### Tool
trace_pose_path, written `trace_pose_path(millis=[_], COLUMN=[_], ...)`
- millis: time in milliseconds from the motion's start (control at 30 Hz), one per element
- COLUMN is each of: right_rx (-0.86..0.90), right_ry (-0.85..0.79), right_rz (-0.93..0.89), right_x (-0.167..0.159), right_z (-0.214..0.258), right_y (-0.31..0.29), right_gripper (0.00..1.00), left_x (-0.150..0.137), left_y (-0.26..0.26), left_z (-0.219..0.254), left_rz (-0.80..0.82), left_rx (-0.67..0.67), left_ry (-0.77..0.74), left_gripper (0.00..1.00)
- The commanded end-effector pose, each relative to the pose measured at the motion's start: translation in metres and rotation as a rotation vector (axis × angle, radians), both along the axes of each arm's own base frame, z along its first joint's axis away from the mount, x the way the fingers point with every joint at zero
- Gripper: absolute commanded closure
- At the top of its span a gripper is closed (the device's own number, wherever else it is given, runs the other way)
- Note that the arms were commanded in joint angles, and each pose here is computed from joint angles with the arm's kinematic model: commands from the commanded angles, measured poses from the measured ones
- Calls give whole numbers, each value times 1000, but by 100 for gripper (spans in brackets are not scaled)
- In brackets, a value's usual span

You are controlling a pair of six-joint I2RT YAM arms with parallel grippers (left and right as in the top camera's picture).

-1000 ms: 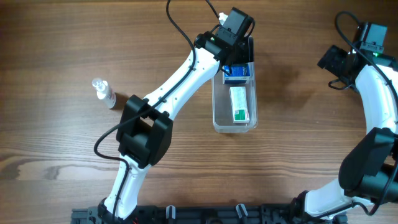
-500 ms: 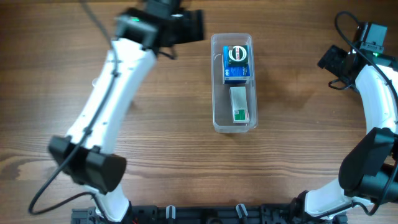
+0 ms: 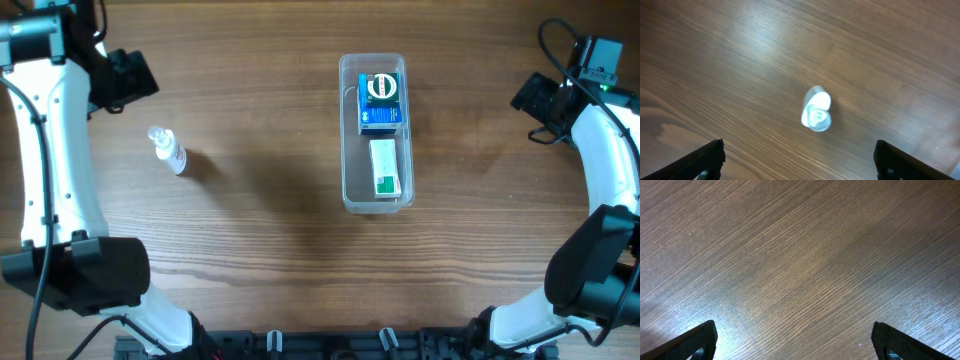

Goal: Pack container
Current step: 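Release the tin and move the left gripper to the white bottle, then lower the left gripper around the white Calamine bottle and grasp it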

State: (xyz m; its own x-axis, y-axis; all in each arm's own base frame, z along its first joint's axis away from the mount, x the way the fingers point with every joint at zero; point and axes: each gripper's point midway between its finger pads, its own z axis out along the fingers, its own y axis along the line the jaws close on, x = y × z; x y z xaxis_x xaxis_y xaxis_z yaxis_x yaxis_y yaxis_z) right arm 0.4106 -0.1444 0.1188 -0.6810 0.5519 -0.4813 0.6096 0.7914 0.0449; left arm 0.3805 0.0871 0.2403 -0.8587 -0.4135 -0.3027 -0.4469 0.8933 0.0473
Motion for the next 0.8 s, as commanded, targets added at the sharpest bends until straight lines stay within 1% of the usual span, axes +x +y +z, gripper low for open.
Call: trace_pose_path(millis=[0,67,133,267,333,500,533,633,767], right_rx=[-11,-11,-11,-11,-11,-11,-11,-11,-11], right_ry=[6,6,6,6,6,6,6,6,6], right_rz=[2,1,1,2,2,1,2,2,2], right_x=[-1,-1,-1,-1,-1,-1,-1,-1,-1], right_z=[-1,-1,-1,-1,-1,-1,-1,-1,-1], right_y=[-1,-1,-1,-1,-1,-1,-1,-1,-1], right_gripper=[0,0,0,0,0,0,0,0,0], left_x=[-1,-2,-4,-8,-7,6,11,9,8], left_y=[-16,-22,-22,-25,-30,-31,-31,-34,-30], left_z=[-1,-10,-22,-44,-53,-75,-87,-102,-117], left_rz=[-212,-309,-406,-469,-532,-567,-569,-597,-593], left_rx=[-58,-73,-57,-70,-90,-87,-85,-98,-96], left_ry=[14,41,76,119,122,87,83,122,173], left_gripper=[0,0,0,0,0,0,0,0,0])
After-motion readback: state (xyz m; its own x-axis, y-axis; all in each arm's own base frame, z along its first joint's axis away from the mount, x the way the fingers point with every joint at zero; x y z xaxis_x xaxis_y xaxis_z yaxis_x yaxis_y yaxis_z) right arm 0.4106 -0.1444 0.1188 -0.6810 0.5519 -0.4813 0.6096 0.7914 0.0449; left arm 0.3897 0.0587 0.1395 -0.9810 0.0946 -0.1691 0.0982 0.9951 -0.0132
